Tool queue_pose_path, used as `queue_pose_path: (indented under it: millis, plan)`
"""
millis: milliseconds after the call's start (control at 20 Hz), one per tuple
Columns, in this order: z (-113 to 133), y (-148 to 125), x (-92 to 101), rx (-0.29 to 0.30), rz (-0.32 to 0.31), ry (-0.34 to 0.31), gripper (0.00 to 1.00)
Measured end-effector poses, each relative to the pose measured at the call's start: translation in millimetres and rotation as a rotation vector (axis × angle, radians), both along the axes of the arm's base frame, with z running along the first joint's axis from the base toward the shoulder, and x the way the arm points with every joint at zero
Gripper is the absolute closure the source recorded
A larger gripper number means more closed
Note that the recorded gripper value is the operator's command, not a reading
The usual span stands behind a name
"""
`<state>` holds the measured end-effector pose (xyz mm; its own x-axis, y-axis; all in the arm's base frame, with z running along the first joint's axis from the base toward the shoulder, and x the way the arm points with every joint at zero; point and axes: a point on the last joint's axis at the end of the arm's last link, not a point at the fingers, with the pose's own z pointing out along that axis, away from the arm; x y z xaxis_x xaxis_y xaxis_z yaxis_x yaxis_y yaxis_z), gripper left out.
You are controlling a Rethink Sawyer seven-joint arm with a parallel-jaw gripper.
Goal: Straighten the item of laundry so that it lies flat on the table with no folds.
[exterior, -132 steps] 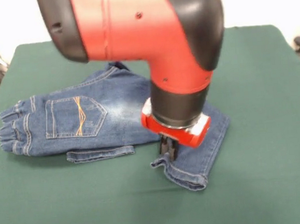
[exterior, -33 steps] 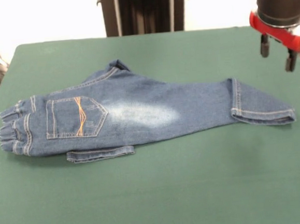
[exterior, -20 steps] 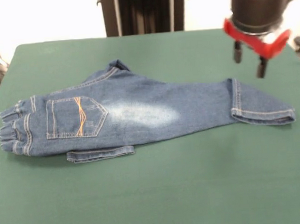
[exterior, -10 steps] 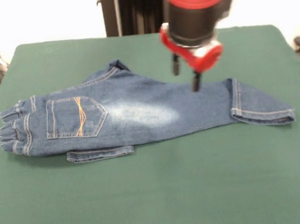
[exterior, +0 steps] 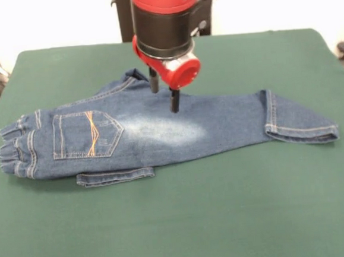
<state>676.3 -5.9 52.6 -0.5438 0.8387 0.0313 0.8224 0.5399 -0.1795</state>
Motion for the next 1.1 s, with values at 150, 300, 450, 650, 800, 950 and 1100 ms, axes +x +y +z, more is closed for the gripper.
queue_pose_path:
  millis: [150, 300, 450, 650, 800, 950, 1100]
  plan:
    - [-1, -3, -1.3, -0.007, 0.009, 0.001, 0.00]
    - [-2, -3, -2.3, -0.014, 0.026, 0.001, 0.00]
    - [0, -1, -1.7, -0.017, 0.036, -0.002, 0.00]
    - [6, 4, 3.1, -0.010, 0.043, -0.017, 0.00]
    - [8, 7, 5.0, -0.006, 0.046, -0.023, 0.00]
    - [8, 7, 4.9, -0.006, 0.047, -0.022, 0.00]
    - [8, 8, 5.3, -0.006, 0.047, -0.025, 0.00]
